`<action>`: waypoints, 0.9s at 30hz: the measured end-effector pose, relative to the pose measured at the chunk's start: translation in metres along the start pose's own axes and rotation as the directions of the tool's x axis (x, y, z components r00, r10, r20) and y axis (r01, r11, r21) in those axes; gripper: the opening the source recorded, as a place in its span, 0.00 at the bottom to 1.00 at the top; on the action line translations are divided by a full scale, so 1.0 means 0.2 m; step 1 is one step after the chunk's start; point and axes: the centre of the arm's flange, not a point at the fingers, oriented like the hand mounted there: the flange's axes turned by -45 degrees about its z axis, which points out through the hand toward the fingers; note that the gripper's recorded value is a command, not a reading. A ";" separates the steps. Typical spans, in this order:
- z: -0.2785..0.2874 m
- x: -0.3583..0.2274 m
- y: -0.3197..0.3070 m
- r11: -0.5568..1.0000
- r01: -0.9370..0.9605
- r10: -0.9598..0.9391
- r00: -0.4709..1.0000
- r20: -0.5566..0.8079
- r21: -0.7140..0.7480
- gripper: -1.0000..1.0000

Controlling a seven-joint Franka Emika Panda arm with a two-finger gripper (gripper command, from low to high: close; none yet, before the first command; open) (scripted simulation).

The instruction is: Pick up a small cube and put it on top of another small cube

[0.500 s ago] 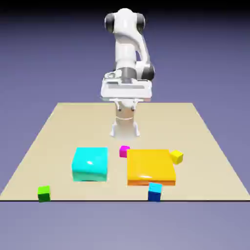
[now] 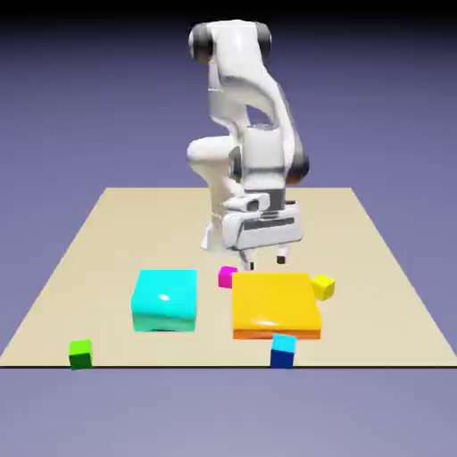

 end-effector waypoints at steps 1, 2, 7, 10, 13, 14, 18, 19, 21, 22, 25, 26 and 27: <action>0.06 0.03 -0.01 0.999 0.046 -0.047 0.998 0.030 0.014 0.50; 0.12 0.05 -0.03 0.995 0.092 -0.094 0.994 0.059 0.030 0.50; 0.41 0.16 -0.12 0.942 0.310 -0.330 0.925 0.189 0.129 0.50; 0.59 0.21 -0.19 0.882 0.426 -0.467 0.847 0.253 0.202 0.50; 0.70 0.23 -0.24 0.836 0.488 -0.545 0.788 0.285 0.250 0.50; 0.79 0.21 -0.25 0.836 0.488 -0.545 0.788 0.285 0.250 0.50; 1.03 0.12 -0.28 0.836 0.488 -0.545 0.788 0.285 0.250 0.00; 1.03 0.12 -0.28 0.836 0.488 -0.545 0.788 0.285 0.250 0.00; 0.95 0.15 -0.27 0.836 0.488 -0.545 0.788 0.285 0.251 0.00; 0.87 0.18 -0.26 0.836 0.488 -0.545 0.788 0.285 0.251 0.00; 0.67 0.24 -0.34 0.813 0.519 -0.578 0.773 0.263 0.264 0.00; 0.63 0.24 -0.44 0.787 0.552 -0.612 0.753 0.240 0.274 0.00; 0.59 0.25 -0.54 0.760 0.586 -0.646 0.732 0.218 0.282 0.00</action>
